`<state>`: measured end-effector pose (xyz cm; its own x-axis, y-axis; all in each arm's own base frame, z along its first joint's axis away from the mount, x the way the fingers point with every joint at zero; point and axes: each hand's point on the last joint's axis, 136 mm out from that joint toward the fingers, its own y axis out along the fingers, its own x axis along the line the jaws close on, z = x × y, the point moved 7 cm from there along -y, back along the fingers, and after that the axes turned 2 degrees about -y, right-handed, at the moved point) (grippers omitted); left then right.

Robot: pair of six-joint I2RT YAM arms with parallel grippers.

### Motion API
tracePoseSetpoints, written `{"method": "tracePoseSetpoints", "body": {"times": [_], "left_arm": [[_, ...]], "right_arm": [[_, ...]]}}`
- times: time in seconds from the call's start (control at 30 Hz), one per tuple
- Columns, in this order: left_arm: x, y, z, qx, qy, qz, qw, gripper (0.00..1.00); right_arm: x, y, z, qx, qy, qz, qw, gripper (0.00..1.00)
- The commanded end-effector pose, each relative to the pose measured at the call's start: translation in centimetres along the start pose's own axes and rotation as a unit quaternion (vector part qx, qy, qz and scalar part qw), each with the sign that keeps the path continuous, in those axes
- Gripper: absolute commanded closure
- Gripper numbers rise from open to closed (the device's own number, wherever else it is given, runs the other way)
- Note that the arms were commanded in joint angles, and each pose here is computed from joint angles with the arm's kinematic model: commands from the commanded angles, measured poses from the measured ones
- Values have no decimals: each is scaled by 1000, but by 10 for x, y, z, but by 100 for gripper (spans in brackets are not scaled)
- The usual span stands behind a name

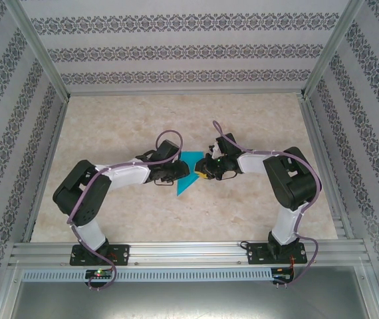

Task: Fold a paper plane with a square sheet of paper (pick it up from the middle)
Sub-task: Fourth fold the wing at the center of the table.

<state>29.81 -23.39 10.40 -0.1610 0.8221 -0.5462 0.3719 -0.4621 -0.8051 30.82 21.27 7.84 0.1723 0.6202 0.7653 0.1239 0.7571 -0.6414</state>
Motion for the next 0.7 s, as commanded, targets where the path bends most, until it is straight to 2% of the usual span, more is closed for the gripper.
{"method": "tracePoseSetpoints", "body": {"times": [0.0, 0.1, 0.2, 0.33, 0.47, 0.67], "left_arm": [[3, -12, -3, -8, 9, 13, 1000, 54], [4, -17, -5, -15, 10, 24, 1000, 49], [6, -22, -5, -24, 11, 27, 999, 42], [5, -30, -5, -38, 21, 39, 998, 28], [6, -39, -4, -57, 39, 52, 996, 14], [2, -60, -9, -98, 82, 56, 990, 2]], "right_arm": [[10, 1, -2, 4, -12, -18, 1000, 83], [10, 1, -2, 4, -10, -18, 1000, 83], [9, 2, -3, 2, -9, -19, 1000, 88], [11, -2, -3, -12, -10, -15, 1000, 93], [21, -17, -7, -50, -20, -16, 998, 95], [45, -52, -11, -116, -36, 1, 993, 97]]}}
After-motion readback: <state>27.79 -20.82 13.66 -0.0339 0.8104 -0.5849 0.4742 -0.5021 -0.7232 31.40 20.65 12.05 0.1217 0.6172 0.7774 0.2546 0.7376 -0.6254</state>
